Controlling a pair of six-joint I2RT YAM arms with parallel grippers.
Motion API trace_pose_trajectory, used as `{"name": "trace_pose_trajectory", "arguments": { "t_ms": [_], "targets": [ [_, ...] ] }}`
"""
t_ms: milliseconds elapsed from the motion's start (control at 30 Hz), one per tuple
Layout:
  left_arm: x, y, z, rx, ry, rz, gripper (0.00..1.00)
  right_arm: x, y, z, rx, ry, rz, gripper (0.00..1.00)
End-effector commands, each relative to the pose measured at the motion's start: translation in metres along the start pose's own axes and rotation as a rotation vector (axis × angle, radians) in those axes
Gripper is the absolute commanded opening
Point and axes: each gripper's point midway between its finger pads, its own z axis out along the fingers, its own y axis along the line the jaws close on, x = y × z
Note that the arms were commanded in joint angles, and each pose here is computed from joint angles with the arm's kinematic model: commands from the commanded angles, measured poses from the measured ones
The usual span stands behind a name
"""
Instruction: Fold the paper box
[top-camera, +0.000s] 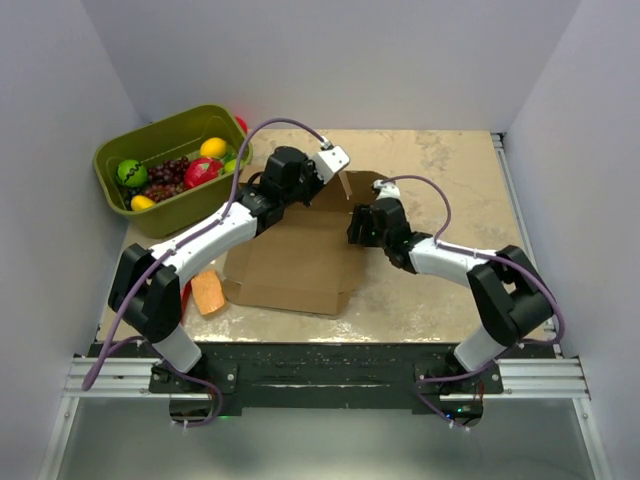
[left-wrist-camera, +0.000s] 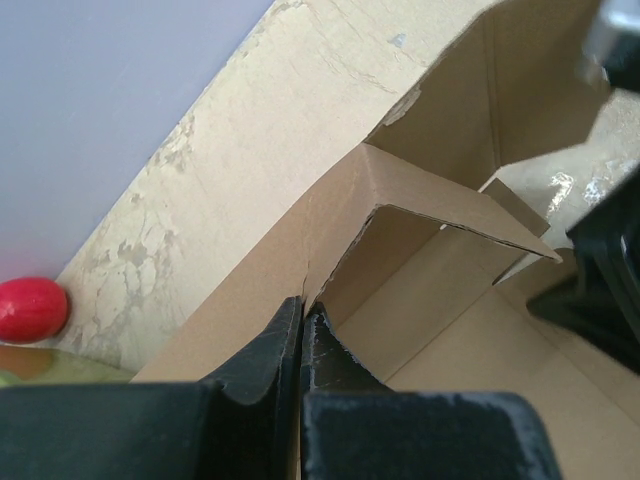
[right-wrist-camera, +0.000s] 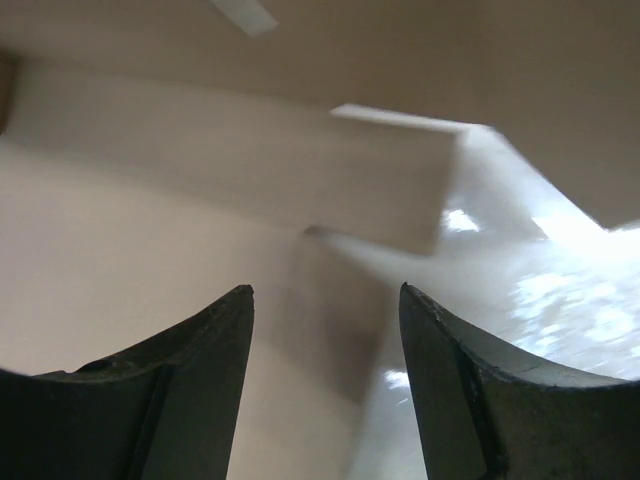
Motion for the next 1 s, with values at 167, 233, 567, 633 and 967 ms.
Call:
{"name": "trace_pose_trajectory", "arguments": {
  "t_ms": [167, 233, 567, 633, 967],
  "targets": [
    [0.01, -0.013, 0.007, 0.065, 0.012, -0.042, 0.0, -0.044, -0.018, 0.036, -0.054, -0.101, 0.096, 0.68],
    [0.014, -0.015, 0.009, 0.071, 0.02, -0.04, 0.0, -0.037, -0.024, 0.045, -0.072, -0.086, 0.128, 0.68],
    [0.025, -0.022, 0.019, 0.094, 0.043, -0.038, 0.0, -0.031, -0.029, 0.072, -0.112, -0.114, 0.176, 0.69],
    [0.027, -0.022, 0.02, 0.096, 0.048, -0.037, 0.0, -0.029, -0.028, 0.076, -0.127, -0.112, 0.191, 0.69],
    [0.031, -0.021, 0.022, 0.08, 0.064, -0.036, 0.0, -0.018, -0.016, 0.07, -0.212, -0.111, 0.27, 0.66]
  ]
}}
